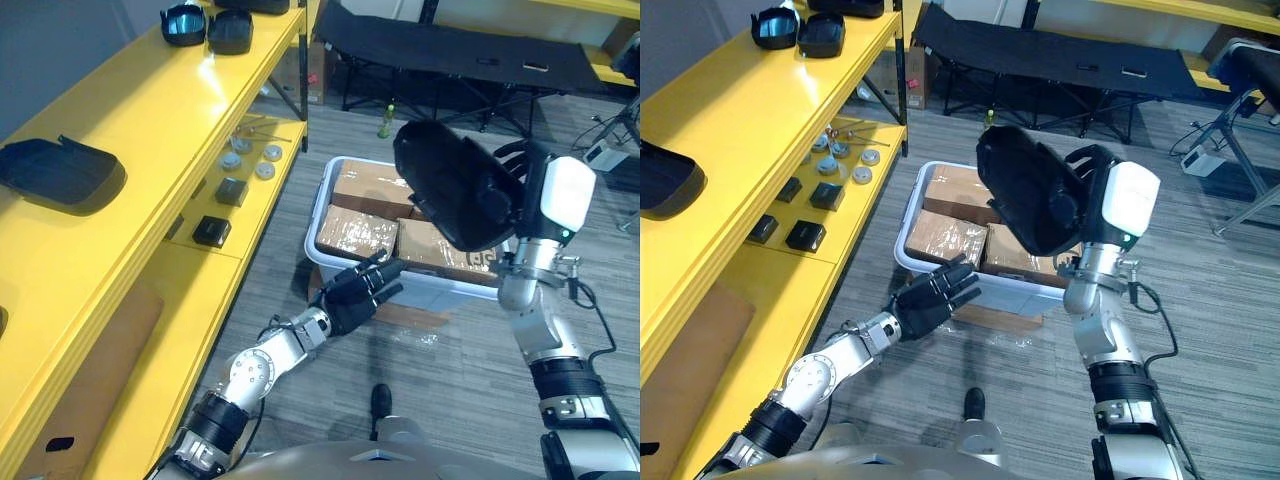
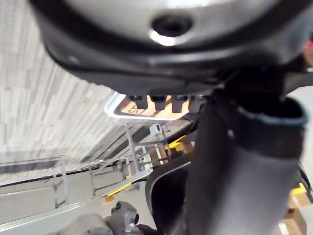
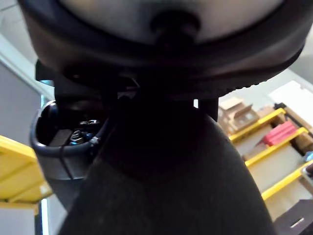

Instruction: Walk over and take three plastic housings, then place them on the shelf

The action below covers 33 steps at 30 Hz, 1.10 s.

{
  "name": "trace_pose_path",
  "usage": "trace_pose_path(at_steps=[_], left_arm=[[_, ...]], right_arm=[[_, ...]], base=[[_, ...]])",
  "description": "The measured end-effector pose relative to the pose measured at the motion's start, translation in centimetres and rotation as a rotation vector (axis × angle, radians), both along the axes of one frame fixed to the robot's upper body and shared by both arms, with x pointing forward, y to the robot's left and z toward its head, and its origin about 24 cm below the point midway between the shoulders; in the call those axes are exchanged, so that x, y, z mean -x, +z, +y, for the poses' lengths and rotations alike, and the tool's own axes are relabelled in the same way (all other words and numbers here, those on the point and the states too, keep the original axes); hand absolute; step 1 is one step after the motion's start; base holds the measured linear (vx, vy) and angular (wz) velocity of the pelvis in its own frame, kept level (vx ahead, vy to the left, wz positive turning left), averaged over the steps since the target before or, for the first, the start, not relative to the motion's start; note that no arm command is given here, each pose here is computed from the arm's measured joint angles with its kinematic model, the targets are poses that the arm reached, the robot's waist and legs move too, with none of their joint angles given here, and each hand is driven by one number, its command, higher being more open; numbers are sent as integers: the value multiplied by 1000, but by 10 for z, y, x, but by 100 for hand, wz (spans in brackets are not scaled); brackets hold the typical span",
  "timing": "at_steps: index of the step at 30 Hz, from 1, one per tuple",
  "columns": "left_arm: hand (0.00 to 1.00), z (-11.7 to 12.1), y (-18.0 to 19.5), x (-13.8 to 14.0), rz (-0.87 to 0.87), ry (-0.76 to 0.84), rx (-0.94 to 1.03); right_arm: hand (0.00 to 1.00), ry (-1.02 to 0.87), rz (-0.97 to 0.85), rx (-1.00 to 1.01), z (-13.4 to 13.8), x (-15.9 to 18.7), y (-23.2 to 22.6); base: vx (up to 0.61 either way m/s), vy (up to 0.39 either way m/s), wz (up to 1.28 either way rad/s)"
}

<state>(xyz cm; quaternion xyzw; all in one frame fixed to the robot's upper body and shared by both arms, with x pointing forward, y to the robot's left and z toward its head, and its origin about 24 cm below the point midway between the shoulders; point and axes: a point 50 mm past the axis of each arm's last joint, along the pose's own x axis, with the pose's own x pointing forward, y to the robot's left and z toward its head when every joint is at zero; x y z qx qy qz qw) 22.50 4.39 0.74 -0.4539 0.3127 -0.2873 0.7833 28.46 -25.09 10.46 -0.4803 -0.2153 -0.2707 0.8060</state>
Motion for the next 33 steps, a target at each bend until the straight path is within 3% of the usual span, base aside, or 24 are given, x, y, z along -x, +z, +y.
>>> trace_pose_path(at_steps=[7,16,24,25,33], left_arm=[[100,-1,3,-12,82,91,145],[100,2,14,-27,52,275,272],[100,11,15,-32,52,375,359],[0,11,14,-32,53,375,358],[0,5,11,-27,27,317,282]], right_arm=[[0,211,-105,-14,38,11,5],[0,298,14,-147,69,29,-34],[0,323,38,-274,79,39,-45],[0,320,37,-286,80,40,-46],[0,342,43,-319,90,44,-51]], base=[[-4,4,-5],[42,25,-5],[-13,9,-2],[0,0,0],[0,0,0]])
